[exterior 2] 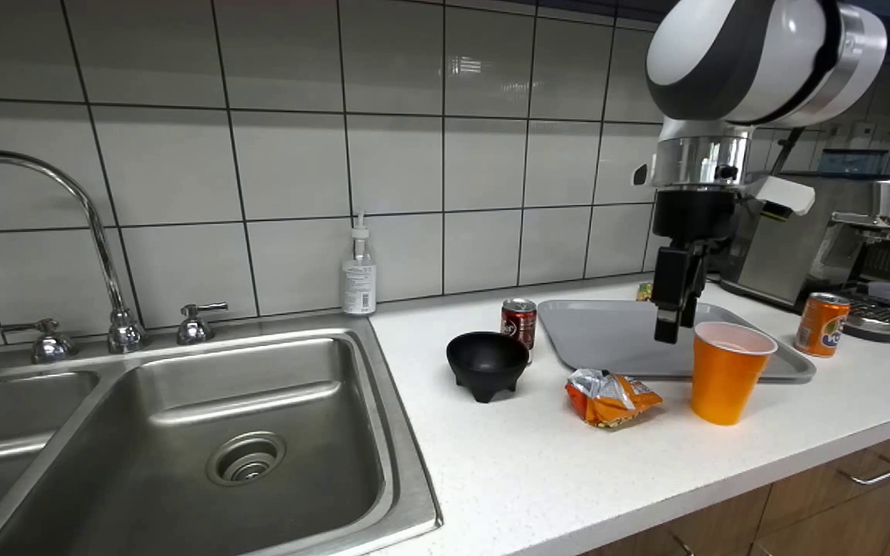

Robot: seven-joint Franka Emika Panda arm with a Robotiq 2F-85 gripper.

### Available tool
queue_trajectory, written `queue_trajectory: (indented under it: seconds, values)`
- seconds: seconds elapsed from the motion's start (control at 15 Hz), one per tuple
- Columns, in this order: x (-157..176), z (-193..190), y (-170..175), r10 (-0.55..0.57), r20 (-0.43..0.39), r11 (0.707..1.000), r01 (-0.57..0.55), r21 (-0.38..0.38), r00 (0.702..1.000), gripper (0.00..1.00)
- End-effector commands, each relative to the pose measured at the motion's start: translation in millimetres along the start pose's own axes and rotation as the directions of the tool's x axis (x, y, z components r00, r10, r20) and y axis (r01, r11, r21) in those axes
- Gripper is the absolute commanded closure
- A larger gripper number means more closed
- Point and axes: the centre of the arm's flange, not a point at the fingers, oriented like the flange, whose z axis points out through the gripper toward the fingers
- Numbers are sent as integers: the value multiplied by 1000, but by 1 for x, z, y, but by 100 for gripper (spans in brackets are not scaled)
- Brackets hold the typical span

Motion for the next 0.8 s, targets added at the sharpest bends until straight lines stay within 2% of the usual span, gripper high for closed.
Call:
queue_trajectory:
  seconds: [0.0, 0.73]
  values:
    - [6, -1, -1, 4, -11, 1000, -4, -27, 1000, 0]
    - [41, 21, 6, -63, 1, 996, 63, -58, 998, 0]
